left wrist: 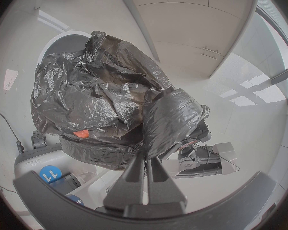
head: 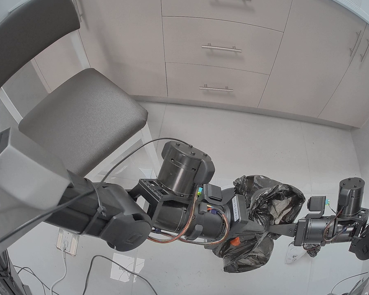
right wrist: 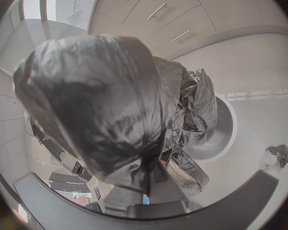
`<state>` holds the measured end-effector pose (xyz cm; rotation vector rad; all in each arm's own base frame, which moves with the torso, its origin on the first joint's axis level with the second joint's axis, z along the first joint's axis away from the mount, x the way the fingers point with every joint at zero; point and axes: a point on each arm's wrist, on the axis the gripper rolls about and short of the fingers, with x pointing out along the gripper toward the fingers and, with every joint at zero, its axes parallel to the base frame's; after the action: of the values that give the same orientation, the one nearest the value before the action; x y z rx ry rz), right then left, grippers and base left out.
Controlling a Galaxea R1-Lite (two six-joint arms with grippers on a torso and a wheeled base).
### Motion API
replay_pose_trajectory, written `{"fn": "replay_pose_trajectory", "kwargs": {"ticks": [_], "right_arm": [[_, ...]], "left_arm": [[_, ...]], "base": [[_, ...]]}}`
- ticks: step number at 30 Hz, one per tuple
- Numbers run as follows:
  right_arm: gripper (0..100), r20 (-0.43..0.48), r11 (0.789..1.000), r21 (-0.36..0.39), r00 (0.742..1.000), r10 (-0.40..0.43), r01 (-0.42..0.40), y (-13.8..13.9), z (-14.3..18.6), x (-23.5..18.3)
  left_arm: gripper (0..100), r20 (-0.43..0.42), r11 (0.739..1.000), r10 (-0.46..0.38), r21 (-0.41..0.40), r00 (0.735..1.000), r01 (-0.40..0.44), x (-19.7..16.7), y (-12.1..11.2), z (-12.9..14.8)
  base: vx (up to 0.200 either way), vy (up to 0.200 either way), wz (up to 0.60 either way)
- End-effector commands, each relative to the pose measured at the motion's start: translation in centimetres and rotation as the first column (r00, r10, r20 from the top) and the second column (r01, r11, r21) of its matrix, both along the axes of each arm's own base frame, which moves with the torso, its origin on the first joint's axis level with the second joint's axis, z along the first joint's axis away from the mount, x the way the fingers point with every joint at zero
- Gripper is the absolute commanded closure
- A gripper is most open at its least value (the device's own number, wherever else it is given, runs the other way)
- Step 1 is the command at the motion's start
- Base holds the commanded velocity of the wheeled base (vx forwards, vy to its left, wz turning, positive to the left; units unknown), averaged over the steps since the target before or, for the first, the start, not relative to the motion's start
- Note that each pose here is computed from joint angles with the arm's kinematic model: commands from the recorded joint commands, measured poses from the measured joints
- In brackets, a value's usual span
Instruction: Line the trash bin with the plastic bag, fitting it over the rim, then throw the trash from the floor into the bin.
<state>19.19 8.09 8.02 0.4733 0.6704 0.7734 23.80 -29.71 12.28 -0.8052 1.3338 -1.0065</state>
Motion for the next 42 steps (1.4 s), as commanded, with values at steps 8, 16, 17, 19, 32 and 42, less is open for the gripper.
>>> {"fn": "replay_pose_trajectory", "kwargs": {"ticks": [8,16,17,19,32,42], "right_arm": [[100,-0.086,1.0,-0.026,0.996,-0.004,0.001,0.1,-3.6,0.3],[100,-0.12,0.999,-0.031,0.993,-0.019,0.016,0.1,-7.0,0.8],[100,-0.132,0.999,-0.034,0.991,-0.022,0.017,0.0,-7.3,0.8],[100,-0.144,0.999,-0.037,0.989,-0.021,0.016,0.0,-7.5,0.8],[100,-0.128,0.997,-0.038,0.989,-0.068,0.063,-0.7,-8.0,2.1],[100,-0.106,0.99,-0.046,0.985,-0.136,0.132,-2.1,-8.4,3.4]], "left_arm": [[100,-0.032,0.999,0.006,0.039,0.999,-0.005,0.6,-0.4,-2.2],[100,-0.051,0.998,0.018,0.067,0.999,-0.014,1.4,-0.4,-4.0],[100,-0.051,0.998,0.021,0.068,0.999,-0.017,1.5,-0.4,-4.3],[100,-0.049,0.998,0.023,0.067,0.999,-0.02,1.7,-0.5,-4.8],[100,0.075,0.989,0.108,0.092,0.991,-0.115,3.9,0.2,-6.5],[100,0.285,0.947,0.208,0.179,0.936,-0.265,5.9,1.4,-7.7]], "base": [[0.0,0.0,0.0],[0.0,0.0,0.0],[0.0,0.0,0.0],[0.0,0.0,0.0],[0.0,0.0,0.0],[0.0,0.0,0.0]]}}
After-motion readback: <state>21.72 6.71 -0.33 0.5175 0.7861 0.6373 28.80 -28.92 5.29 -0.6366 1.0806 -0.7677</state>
